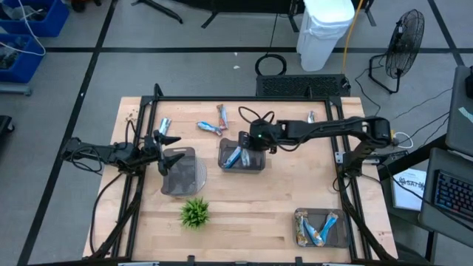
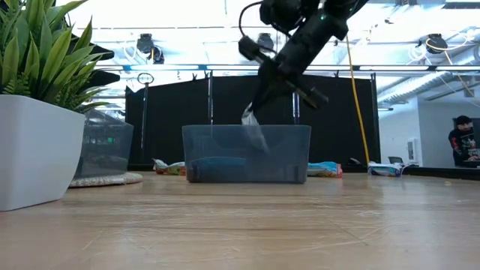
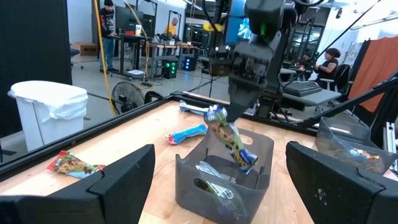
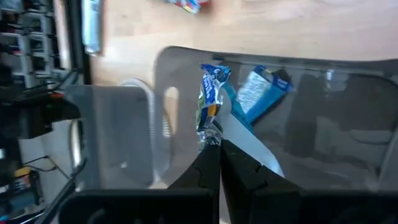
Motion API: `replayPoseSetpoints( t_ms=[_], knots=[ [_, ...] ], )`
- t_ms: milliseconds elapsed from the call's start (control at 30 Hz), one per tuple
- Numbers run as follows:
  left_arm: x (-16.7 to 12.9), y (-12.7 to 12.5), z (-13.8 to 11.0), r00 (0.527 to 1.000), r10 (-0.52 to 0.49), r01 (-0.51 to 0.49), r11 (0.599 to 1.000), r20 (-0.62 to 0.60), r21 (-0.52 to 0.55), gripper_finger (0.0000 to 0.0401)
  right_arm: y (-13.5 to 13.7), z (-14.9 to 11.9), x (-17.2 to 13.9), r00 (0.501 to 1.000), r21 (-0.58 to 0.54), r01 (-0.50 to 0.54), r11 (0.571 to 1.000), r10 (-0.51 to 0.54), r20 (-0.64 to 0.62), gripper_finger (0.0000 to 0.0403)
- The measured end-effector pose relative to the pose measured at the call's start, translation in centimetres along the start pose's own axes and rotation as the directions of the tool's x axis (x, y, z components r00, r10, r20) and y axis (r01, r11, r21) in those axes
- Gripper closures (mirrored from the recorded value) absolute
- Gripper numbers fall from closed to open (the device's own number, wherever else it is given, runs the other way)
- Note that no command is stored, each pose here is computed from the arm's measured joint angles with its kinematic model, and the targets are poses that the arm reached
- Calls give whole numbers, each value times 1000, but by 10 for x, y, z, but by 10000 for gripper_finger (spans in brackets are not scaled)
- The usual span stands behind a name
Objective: Pick and place Granola Bars by type
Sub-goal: Put the blue granola bar into the top black bin
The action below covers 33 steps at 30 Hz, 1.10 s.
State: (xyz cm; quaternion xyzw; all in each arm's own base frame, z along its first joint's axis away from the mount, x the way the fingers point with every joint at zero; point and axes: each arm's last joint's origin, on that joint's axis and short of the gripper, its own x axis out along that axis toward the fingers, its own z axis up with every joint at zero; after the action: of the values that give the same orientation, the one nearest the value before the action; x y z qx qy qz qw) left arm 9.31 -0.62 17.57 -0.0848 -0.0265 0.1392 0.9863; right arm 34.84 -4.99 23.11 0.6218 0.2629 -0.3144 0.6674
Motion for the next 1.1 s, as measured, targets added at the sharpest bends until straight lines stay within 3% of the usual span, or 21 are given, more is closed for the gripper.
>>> replayPoseSetpoints(
  t_ms=[467,800,933,1100],
  knots=[
    [0,0,0,1000,0,0,1000,0,0,40,-14,-8,34,994,11,96,995,-96,-48,403],
    [0,0,0,1000,-1,1,1000,0,0,40,-16,-8,39,993,-20,108,994,-109,-52,399],
    [0,0,0,1000,0,0,1000,1,0,40,-17,-8,39,992,-19,113,993,-113,-53,377],
    [0,0,0,1000,0,0,1000,0,0,40,-17,-8,39,992,-26,111,993,-113,-53,322]
  ],
)
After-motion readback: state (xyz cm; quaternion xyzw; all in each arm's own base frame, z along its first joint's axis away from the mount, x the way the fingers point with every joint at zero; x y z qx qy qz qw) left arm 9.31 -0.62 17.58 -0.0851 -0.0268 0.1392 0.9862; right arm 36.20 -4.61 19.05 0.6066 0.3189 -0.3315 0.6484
